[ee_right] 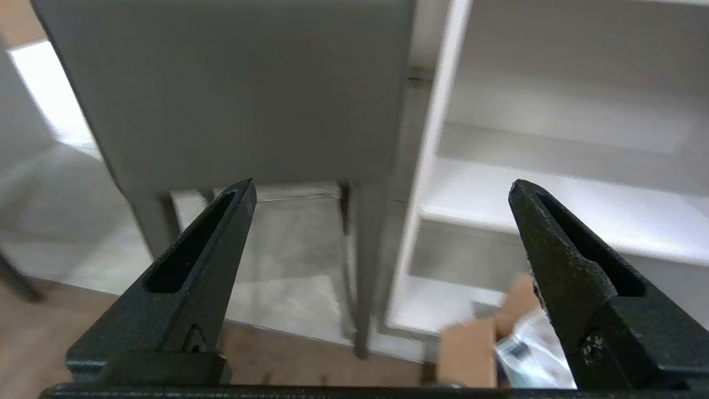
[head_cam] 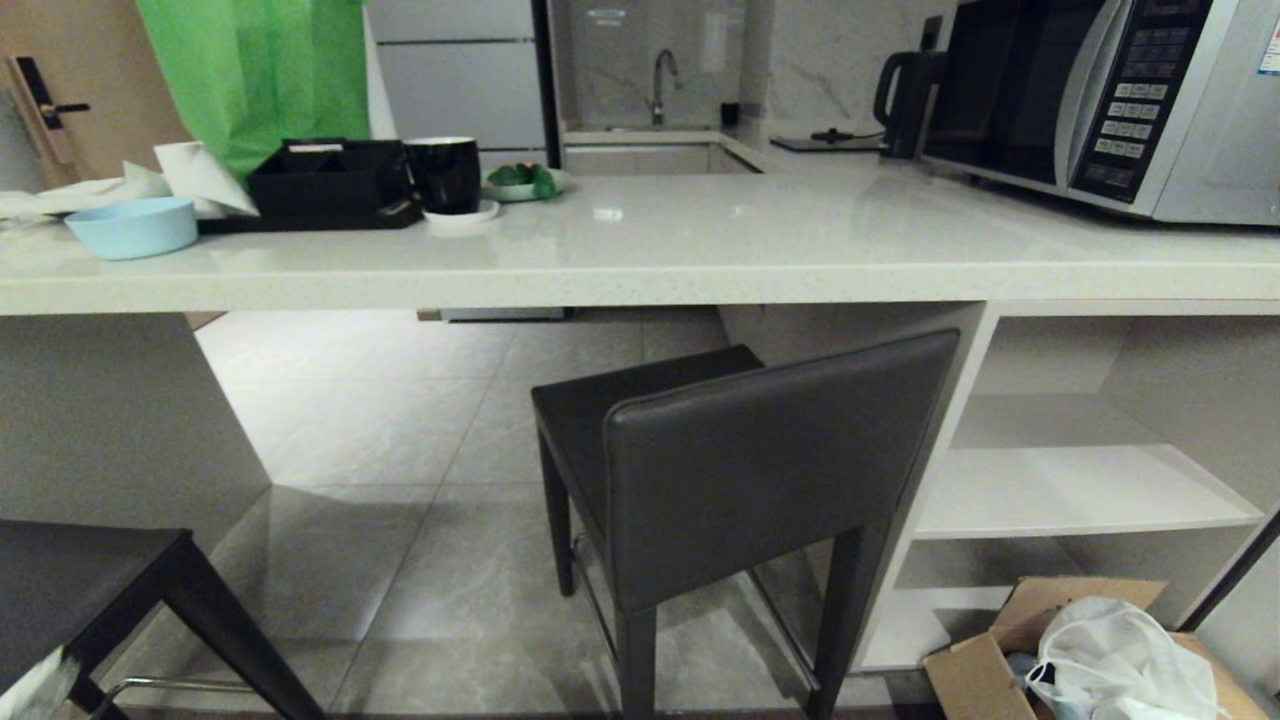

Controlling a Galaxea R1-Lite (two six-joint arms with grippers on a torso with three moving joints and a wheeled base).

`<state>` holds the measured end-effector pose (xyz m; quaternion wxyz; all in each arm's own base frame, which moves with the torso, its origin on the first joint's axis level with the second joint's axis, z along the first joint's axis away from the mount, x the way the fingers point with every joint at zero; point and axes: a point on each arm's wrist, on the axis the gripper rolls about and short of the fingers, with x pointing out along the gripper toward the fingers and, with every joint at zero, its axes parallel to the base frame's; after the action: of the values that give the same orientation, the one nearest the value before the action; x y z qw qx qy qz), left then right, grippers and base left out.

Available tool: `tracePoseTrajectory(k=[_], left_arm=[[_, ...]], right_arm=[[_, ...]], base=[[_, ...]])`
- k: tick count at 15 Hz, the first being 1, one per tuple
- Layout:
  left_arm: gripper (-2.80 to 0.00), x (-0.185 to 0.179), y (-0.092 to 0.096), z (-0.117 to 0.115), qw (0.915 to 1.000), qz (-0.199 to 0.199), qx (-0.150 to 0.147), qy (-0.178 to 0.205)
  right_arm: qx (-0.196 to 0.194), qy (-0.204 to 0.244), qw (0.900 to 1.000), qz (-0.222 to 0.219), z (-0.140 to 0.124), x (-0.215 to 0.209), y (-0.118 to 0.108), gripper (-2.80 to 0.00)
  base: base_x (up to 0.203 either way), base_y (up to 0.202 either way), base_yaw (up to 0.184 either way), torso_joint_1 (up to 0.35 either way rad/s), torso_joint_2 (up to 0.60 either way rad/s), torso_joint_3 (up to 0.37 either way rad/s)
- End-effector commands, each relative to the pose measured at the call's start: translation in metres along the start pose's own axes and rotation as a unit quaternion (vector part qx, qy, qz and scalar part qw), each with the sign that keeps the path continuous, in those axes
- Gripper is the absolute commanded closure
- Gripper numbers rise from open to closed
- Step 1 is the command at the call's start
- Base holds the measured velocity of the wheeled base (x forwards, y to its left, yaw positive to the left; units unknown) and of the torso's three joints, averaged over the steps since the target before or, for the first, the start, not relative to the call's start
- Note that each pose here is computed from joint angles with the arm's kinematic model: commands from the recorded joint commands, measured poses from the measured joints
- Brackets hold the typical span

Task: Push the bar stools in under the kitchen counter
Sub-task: Pull the gray chair out from under the dining table

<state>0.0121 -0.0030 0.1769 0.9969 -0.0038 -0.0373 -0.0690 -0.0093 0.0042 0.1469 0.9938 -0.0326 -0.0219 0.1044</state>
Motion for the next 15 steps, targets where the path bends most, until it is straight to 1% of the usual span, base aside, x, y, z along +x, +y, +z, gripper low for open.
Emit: tracePoseTrajectory(k=[1,2,4,5,7,9,11,12,14,15], left_arm=[[-2.8,0.083,0.005,0.006,0.995,-0.027,-0.017,0.095],[-2.8,0.109,0.001,0.002,0.9928,-0.051,-0.022,0.106],[-2.8,0.15,-0.016,-0.013,0.9863,-0.099,-0.029,0.129],[-2.8,0.166,-0.027,-0.022,0.9835,-0.113,-0.031,0.138],[-2.8,0.192,-0.054,-0.04,0.9794,-0.138,-0.041,0.141],[-2.8,0.202,-0.084,-0.055,0.9728,-0.176,-0.058,0.139],[-2.8,0.199,-0.11,-0.068,0.9649,-0.21,-0.06,0.146],[-2.8,0.198,-0.12,-0.074,0.9618,-0.222,-0.058,0.15],[-2.8,0.196,-0.135,-0.081,0.9587,-0.232,-0.05,0.156],[-2.8,0.199,-0.138,-0.084,0.959,-0.229,-0.047,0.16]], right_arm=[[0.022,0.07,0.997,0.026,0.028,0.061,-0.013,-2.8],[0.026,0.067,0.996,0.048,0.033,0.089,-0.017,-2.8],[0.028,0.068,0.991,0.109,0.032,0.14,-0.023,-2.8],[0.03,0.076,0.987,0.139,0.027,0.162,-0.025,-2.8],[0.037,0.091,0.973,0.21,0.01,0.202,-0.029,-2.8],[0.046,0.092,0.956,0.274,-0.008,0.232,-0.033,-2.8],[0.056,0.085,0.937,0.333,-0.03,0.252,-0.042,-2.8],[0.058,0.079,0.932,0.348,-0.04,0.261,-0.046,-2.8],[0.043,0.042,0.929,0.364,-0.047,0.27,-0.054,-2.8],[0.046,0.042,0.931,0.36,-0.048,0.268,-0.057,-2.8]], base=[[0.0,0.0,0.0,0.0,0.0,0.0],[0.0,0.0,0.0,0.0,0.0,0.0],[0.0,0.0,0.0,0.0,0.0,0.0],[0.0,0.0,0.0,0.0,0.0,0.0],[0.0,0.0,0.0,0.0,0.0,0.0],[0.0,0.0,0.0,0.0,0.0,0.0],[0.0,0.0,0.0,0.0,0.0,0.0],[0.0,0.0,0.0,0.0,0.0,0.0],[0.0,0.0,0.0,0.0,0.0,0.0],[0.0,0.0,0.0,0.0,0.0,0.0]])
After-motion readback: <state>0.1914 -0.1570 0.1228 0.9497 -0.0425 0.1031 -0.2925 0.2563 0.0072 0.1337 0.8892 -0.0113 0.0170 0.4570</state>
